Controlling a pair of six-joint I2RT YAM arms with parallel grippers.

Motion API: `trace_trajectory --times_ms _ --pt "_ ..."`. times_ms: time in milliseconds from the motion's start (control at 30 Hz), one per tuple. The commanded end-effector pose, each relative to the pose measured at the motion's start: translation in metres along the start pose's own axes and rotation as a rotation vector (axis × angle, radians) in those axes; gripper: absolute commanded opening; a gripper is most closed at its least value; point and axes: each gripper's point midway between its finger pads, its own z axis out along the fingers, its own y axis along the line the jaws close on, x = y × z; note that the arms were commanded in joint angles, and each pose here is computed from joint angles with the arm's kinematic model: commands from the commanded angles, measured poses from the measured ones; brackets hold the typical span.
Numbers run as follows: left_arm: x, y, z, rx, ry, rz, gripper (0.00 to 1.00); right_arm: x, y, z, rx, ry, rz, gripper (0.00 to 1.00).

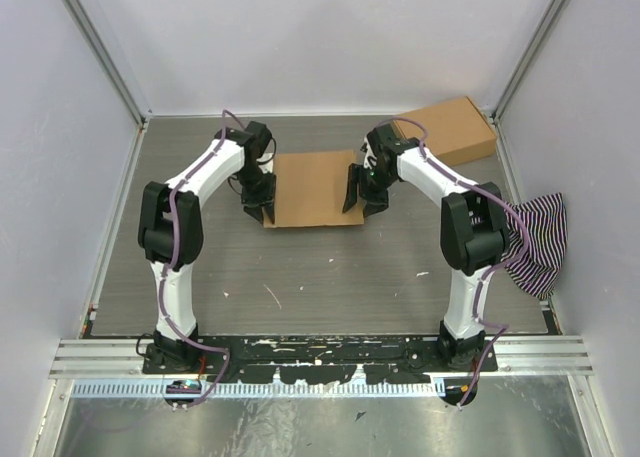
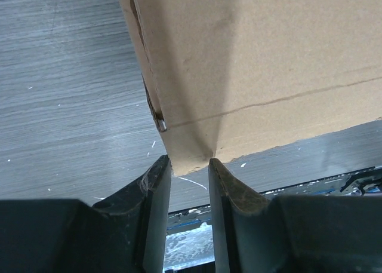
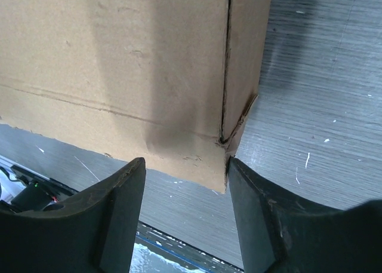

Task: Fold the paper box

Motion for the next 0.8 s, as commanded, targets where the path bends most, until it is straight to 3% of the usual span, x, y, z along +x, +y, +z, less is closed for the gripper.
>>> trace_trajectory --times_ms 0,333,767 --pt "-0.003 -0.022 0.015 0.118 0.020 -0.007 0.37 -0.012 0.028 -0.002 -0.100 -0.030 -0.045 0.62" --pt "-0.002 -0.025 0.022 0.157 0.040 -0.025 0.35 -0.016 0.027 -0.004 -0.087 -0.050 -0.046 0.62" --pt "-0.003 -0.051 -0.028 0.376 0.047 -0.073 0.33 -0.023 0.055 -0.036 -0.201 -0.077 -0.048 0.67"
